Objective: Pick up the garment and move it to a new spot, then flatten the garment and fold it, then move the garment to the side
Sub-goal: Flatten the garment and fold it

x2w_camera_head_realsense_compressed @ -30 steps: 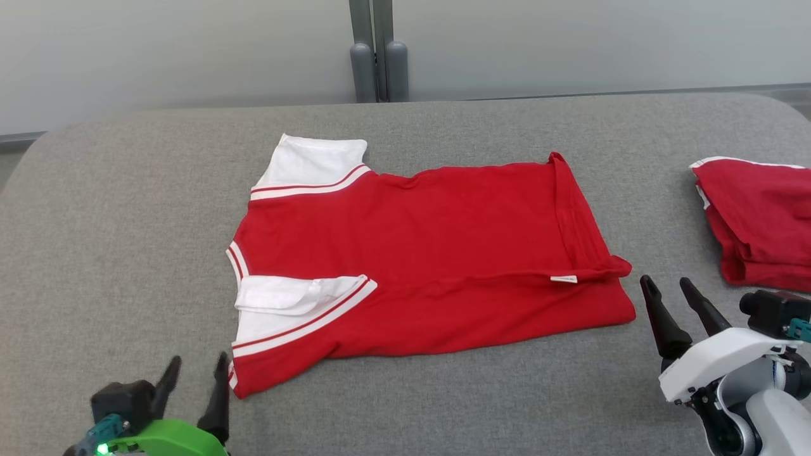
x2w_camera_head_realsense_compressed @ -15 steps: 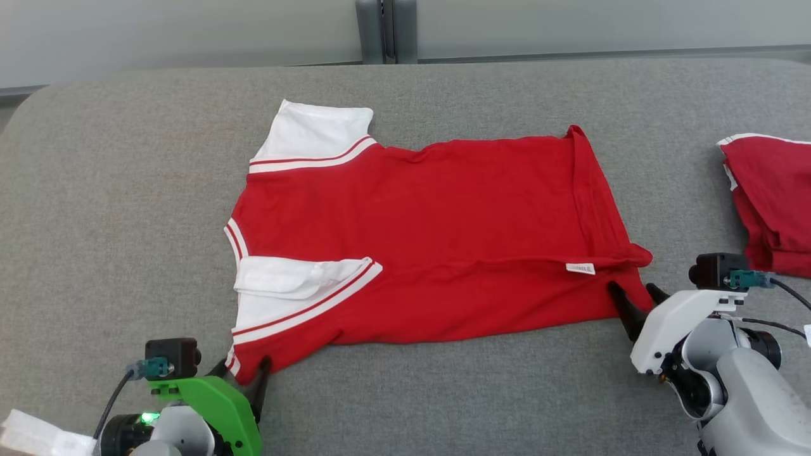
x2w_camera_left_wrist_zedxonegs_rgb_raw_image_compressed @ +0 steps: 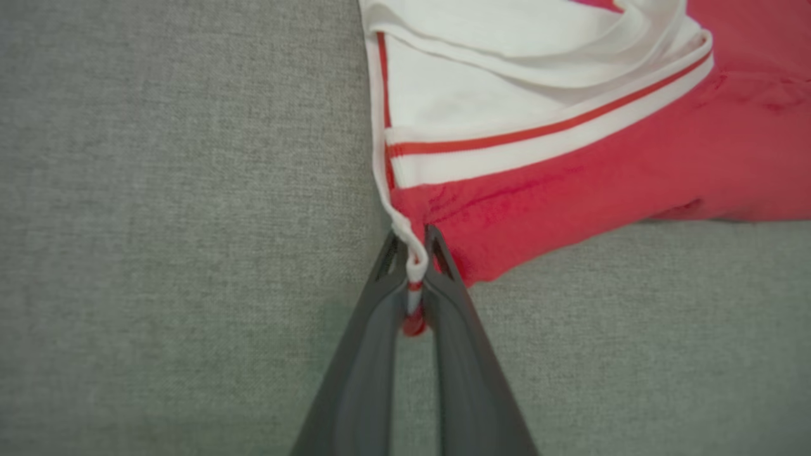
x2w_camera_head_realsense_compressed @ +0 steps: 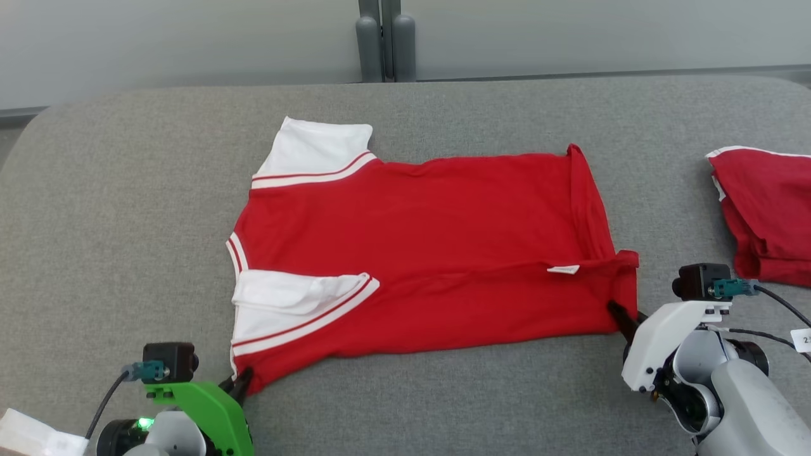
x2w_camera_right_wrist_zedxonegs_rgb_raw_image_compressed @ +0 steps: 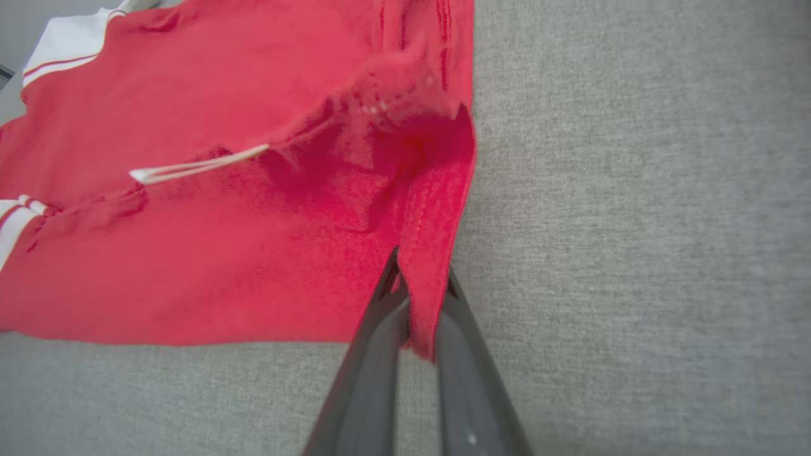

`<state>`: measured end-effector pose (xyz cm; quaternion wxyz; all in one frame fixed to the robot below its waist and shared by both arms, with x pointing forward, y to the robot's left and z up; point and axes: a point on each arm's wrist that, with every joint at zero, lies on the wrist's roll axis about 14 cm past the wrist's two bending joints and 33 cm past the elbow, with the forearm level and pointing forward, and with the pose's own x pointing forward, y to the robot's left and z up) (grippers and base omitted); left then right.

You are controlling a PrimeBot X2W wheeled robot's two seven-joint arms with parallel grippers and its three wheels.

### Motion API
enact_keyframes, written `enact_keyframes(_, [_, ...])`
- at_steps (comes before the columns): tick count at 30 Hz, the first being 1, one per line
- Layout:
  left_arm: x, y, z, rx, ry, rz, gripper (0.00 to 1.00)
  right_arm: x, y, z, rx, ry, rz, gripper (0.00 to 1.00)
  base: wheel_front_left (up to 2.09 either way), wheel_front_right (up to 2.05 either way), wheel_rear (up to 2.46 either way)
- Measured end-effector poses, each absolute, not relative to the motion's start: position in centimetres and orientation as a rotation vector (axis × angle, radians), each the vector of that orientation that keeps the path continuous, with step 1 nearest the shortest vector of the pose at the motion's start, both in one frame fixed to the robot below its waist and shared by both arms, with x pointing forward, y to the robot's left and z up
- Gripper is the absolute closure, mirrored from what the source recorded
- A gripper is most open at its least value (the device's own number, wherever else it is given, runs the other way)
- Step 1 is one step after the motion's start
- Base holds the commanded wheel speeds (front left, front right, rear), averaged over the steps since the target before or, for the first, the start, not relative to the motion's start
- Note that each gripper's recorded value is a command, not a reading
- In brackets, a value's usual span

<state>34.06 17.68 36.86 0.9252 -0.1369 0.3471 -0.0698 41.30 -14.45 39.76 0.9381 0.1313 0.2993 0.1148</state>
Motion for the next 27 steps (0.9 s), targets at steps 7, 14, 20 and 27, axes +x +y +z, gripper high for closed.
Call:
enact_keyframes(7, [30.8, 17.9, 37.6, -0.255, 0.756, -0.191, 1.0, 38.3, -15.5, 40.3, 0.252, 0.666, 0.255, 1.0, 0.0, 0.0, 0.0])
enact_keyframes(14, [27.9, 17.6, 38.3, -0.233, 0.79, -0.213, 1.0, 34.7, -16.5, 39.3, 0.269, 0.737, 0.241, 1.0, 0.0, 0.0, 0.0])
enact_keyframes(20, [26.7, 17.5, 38.2, -0.259, 0.821, -0.203, 0.0, 33.1, -17.0, 38.9, 0.301, 0.755, 0.213, 0.0, 0.0, 0.0, 0.0])
enact_keyframes(27, [28.2, 18.4, 39.2, -0.202, 0.779, -0.199, 0.0, 34.1, -17.0, 40.9, 0.31, 0.685, 0.207, 0.0, 0.0, 0.0, 0.0])
